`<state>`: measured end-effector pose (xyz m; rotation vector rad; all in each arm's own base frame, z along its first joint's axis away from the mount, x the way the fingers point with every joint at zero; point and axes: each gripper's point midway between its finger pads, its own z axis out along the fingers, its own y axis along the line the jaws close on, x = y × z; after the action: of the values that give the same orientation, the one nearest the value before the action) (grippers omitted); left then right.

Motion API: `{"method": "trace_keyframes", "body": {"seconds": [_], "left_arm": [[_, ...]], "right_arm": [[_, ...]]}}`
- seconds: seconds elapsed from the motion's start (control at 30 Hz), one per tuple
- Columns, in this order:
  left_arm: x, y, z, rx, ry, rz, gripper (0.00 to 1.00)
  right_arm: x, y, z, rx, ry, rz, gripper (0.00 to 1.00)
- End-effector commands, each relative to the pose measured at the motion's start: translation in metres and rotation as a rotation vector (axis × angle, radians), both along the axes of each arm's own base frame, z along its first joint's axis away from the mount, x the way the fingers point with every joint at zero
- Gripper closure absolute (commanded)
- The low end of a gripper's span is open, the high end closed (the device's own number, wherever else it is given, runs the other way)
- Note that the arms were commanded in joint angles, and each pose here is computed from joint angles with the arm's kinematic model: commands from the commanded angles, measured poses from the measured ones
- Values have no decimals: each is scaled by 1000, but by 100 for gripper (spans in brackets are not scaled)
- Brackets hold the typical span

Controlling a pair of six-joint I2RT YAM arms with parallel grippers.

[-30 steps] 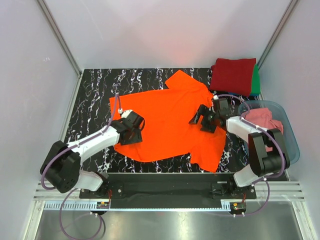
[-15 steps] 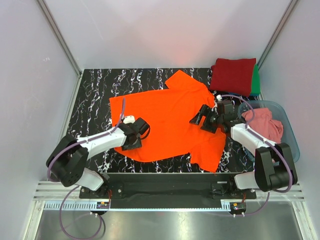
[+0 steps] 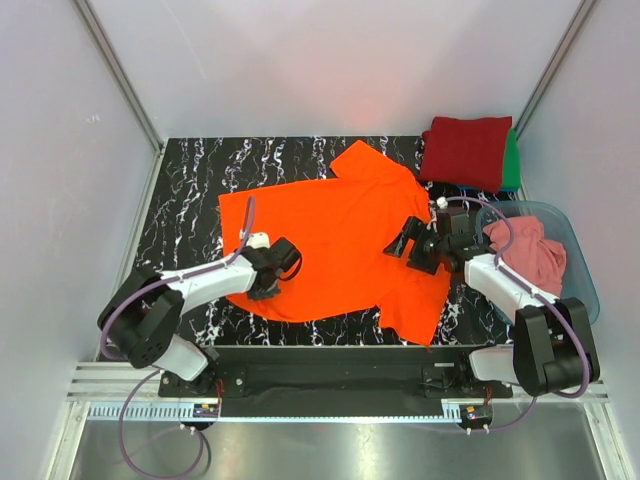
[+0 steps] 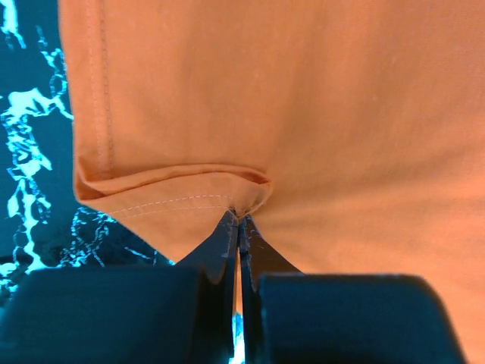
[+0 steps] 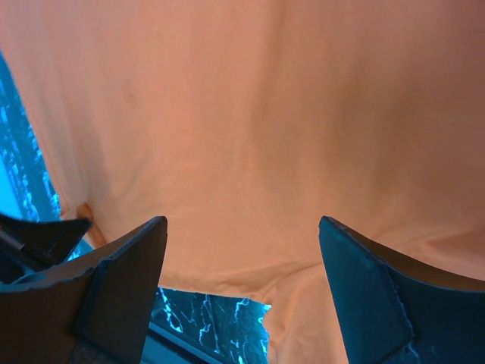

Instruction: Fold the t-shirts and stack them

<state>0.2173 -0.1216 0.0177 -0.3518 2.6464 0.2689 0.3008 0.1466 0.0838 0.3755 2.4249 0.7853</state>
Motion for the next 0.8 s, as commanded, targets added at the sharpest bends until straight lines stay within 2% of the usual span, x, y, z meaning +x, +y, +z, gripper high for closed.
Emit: {"method": "trace_keyframes", "body": {"seconds": [0.0, 0.23, 0.53, 0.77], "left_arm": [[0, 13, 14, 27, -55, 19, 100], [-11, 24, 41, -52, -151, 45, 100], [-22, 42, 53, -98, -240, 85, 100], [-21, 50, 61, -119, -291, 110, 100]], "right_arm": [[-7, -14, -3, -52, 35, -78, 12], [-32, -33, -16, -96, 127, -192, 10], [-86, -65, -21, -290, 227, -370, 7], [-138, -43, -37, -323, 346, -350, 8]]}}
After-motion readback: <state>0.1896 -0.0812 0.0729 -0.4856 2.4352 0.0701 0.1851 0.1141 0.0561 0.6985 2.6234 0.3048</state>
